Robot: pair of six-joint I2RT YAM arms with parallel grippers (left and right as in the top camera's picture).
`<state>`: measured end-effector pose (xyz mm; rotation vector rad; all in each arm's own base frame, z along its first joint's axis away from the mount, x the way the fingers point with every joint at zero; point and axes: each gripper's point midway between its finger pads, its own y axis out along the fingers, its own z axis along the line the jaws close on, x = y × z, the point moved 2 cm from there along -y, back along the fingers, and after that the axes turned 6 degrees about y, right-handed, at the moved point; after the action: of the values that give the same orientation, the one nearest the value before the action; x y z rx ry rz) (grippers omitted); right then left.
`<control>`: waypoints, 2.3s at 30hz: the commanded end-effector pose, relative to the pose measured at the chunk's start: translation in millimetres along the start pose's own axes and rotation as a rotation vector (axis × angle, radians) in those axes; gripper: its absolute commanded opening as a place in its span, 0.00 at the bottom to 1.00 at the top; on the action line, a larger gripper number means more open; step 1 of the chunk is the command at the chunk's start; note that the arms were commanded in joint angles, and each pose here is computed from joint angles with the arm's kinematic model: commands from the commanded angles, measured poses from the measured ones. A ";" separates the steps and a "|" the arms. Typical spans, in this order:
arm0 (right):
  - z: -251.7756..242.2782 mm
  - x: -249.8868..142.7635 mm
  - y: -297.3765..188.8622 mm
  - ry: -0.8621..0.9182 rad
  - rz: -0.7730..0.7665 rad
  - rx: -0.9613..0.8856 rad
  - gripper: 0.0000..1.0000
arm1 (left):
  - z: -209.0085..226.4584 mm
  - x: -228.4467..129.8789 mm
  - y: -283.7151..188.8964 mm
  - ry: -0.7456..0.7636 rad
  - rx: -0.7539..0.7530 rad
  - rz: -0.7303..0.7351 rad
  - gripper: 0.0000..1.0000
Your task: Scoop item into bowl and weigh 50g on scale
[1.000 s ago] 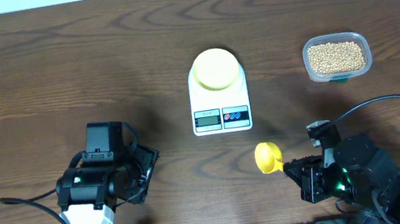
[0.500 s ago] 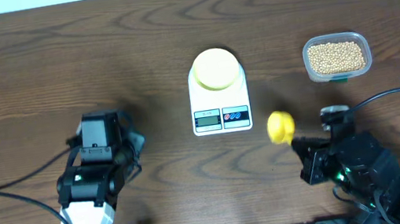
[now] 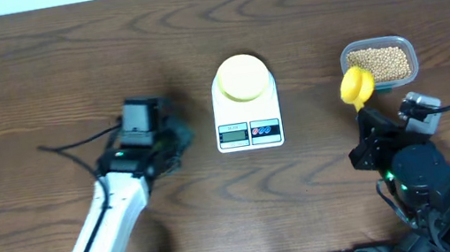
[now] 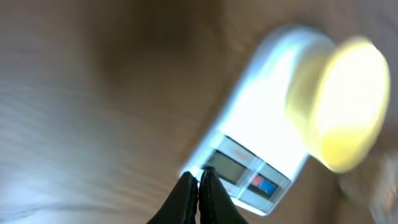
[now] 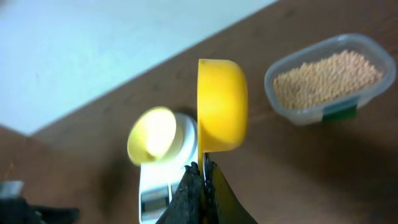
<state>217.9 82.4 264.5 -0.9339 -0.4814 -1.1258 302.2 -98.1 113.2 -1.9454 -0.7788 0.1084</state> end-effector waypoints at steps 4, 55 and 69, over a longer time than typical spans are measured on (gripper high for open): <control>-15.4 11.6 1.3 -0.012 -0.056 -0.083 0.01 | -66.3 -55.7 6.0 0.337 -0.162 0.053 0.07; -31.4 -0.8 21.3 -0.150 -0.011 -0.221 0.01 | -80.1 -96.1 100.8 0.339 -0.084 0.014 0.08; -31.4 -0.9 21.5 -0.151 -0.011 -0.222 0.01 | -78.2 -97.6 108.5 0.328 -0.095 0.042 0.07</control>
<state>232.6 63.8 235.4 -1.1999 -0.4809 -1.1187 305.1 -247.3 39.7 -2.0032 -0.5241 -0.2381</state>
